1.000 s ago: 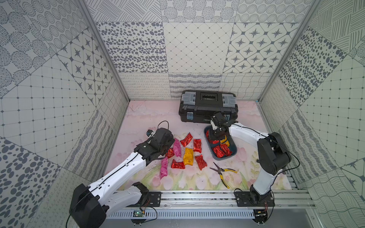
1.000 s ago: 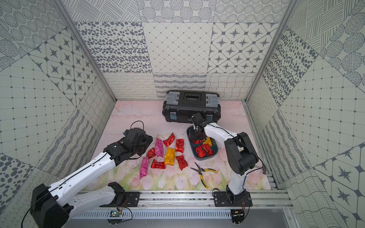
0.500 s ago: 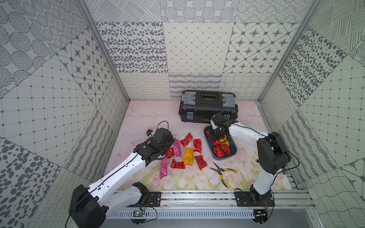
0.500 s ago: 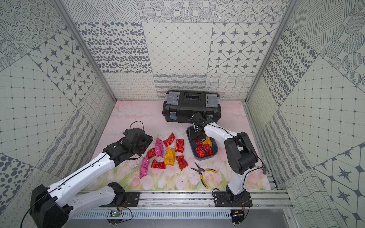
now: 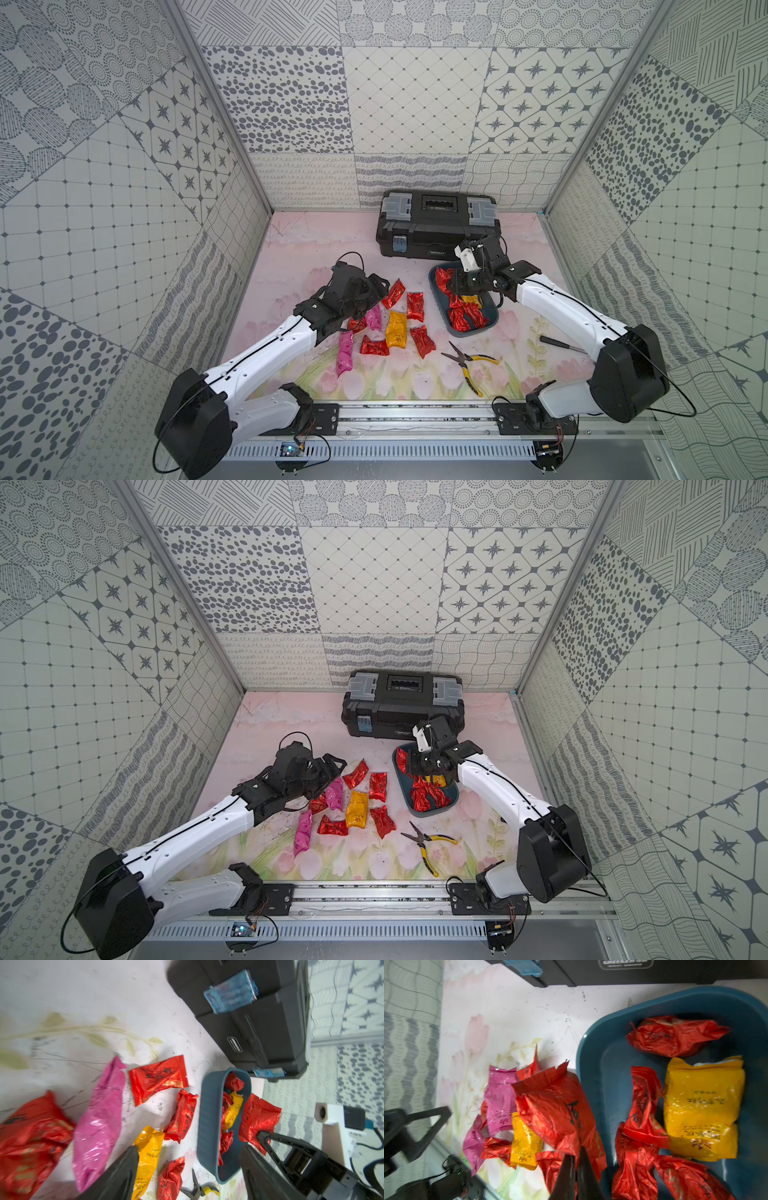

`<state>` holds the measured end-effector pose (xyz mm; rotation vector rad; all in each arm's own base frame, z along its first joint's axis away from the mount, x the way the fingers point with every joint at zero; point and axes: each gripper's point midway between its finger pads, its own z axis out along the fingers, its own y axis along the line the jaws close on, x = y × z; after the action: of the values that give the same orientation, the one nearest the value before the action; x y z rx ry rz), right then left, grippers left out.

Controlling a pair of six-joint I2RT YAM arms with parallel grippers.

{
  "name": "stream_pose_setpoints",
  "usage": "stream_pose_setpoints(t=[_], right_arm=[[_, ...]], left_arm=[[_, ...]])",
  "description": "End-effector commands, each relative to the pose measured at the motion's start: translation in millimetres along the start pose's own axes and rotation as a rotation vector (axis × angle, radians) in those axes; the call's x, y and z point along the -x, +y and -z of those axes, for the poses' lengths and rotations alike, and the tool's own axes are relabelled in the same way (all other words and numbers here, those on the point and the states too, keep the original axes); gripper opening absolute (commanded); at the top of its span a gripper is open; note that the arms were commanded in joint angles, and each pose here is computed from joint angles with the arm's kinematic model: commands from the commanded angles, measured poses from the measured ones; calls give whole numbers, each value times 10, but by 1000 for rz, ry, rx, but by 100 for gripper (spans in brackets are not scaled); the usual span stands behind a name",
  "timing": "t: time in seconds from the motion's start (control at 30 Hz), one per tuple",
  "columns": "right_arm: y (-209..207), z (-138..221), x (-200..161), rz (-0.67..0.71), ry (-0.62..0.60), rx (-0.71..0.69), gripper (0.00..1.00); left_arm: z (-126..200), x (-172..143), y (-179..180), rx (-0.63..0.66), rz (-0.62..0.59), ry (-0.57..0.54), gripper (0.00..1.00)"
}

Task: Take the tea bags out of the storage box
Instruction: Pick up the tea bag from the storage box.

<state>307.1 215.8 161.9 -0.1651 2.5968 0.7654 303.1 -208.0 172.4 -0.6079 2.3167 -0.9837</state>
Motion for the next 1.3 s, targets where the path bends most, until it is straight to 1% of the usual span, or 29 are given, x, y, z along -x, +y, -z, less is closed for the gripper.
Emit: stream_pose_setpoints(t=[0.0,0.1,0.17,0.37,0.47,0.57,0.63,0.77,0.8,0.87,1.03,1.1,1.13,1.17,1.27], right_arm=[[450,206,-47,68,23,228,2],[709,360,-73,96,41,363,3],[844,442,-78,104,40,439,3],[1125,616,-75,102,33,622,2],[1179,627,-85,89,46,670,1],[1159,582,-106,76,62,668,0],[1136,555,-107,67,65,661,0],[1111,507,-102,50,71,648,0],[1107,500,-96,47,71,645,0],[1100,488,-85,43,70,641,0],[1050,441,-100,27,74,616,0],[1009,420,-101,18,68,591,1],[982,411,-100,13,61,575,3],[960,408,-95,9,52,562,7],[896,425,-53,4,11,523,26]], left_arm=[[68,-390,-950,-504,-229,241,84],[71,-526,-1066,-590,-232,327,86],[82,-582,-1134,-633,-238,354,87],[70,-630,-1274,-690,-253,367,87],[78,-598,-1337,-717,-252,349,85],[103,-570,-1401,-742,-255,336,80],[130,-555,-1443,-757,-261,330,75],[152,-547,-1484,-769,-266,327,62],[146,-547,-1477,-766,-266,326,58],[121,-542,-1452,-750,-258,324,53],[48,-507,-1368,-692,-238,304,27],[16,-485,-1317,-659,-235,286,19],[-1,-457,-1284,-633,-233,270,13],[-14,-437,-1245,-600,-232,259,9],[-15,-345,-1166,-531,-246,202,8]])
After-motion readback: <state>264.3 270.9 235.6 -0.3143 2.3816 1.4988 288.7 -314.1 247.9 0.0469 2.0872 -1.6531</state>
